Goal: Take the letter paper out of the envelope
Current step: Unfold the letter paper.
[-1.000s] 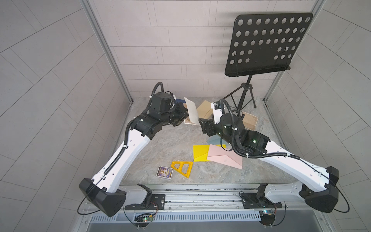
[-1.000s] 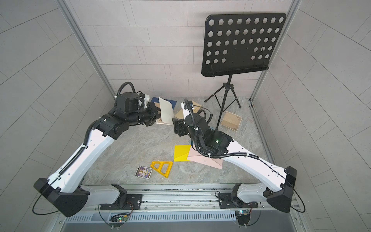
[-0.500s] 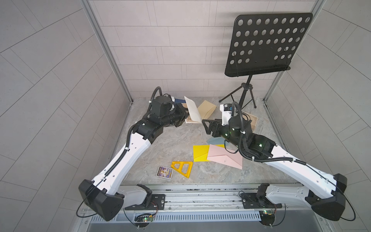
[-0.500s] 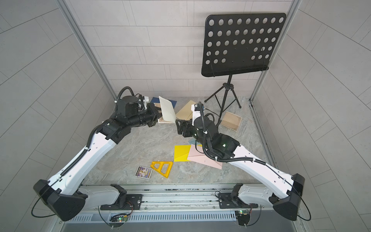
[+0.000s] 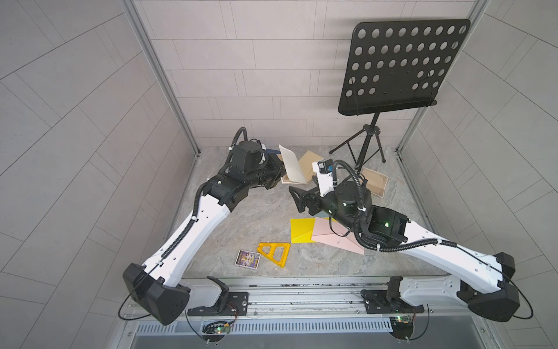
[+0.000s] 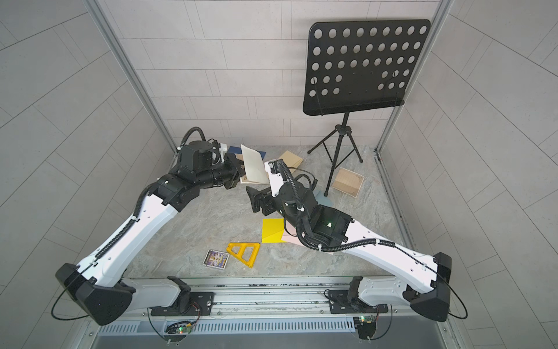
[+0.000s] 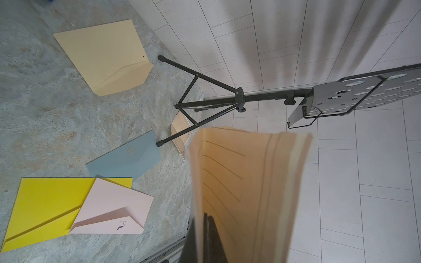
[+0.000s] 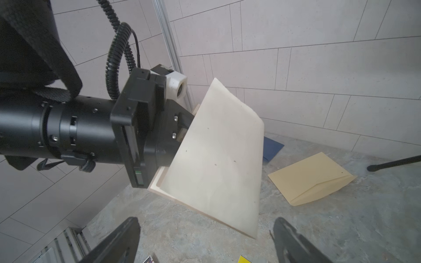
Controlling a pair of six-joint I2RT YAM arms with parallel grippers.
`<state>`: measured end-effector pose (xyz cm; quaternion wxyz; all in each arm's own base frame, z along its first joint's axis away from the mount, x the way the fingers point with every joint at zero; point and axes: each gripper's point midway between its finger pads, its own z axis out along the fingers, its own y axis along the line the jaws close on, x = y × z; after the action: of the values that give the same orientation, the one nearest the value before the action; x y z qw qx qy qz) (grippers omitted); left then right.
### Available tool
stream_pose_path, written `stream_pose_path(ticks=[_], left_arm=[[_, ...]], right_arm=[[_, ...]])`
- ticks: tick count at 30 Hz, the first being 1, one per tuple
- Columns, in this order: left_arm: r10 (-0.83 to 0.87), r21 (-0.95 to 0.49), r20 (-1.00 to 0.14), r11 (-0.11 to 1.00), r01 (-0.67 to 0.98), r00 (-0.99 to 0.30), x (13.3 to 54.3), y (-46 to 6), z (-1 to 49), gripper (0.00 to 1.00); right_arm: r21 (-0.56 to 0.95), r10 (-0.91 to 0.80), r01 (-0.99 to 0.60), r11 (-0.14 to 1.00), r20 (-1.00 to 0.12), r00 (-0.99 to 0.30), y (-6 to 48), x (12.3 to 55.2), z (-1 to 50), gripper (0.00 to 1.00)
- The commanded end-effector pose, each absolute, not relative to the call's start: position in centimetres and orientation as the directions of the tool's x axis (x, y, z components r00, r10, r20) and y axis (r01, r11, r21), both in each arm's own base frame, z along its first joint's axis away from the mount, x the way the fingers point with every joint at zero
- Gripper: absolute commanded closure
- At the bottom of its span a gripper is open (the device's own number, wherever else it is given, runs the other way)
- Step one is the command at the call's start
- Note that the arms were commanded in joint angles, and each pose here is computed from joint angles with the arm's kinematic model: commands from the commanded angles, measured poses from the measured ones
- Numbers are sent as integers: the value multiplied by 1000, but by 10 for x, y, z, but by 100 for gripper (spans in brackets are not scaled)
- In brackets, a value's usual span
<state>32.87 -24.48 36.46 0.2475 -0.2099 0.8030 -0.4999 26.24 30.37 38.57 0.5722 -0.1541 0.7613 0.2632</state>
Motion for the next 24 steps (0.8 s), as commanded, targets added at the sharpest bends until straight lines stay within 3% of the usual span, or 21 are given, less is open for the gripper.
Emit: stream_pose_path(ticks=[1, 10, 24], left_arm=[[-572, -914, -208, 402, -50, -794, 326, -247, 381, 100], [-558, -919, -207, 394, -37, -804, 322, -250, 384, 100], [-559, -944, -182, 328, -14, -809, 317, -253, 396, 100]], right_arm=[[180, 46, -517, 837, -964, -260, 302, 268, 398, 6], [146, 27, -445, 883, -964, -264, 294, 280, 392, 8], [253, 136, -321, 913, -929, -345, 260, 305, 373, 16]])
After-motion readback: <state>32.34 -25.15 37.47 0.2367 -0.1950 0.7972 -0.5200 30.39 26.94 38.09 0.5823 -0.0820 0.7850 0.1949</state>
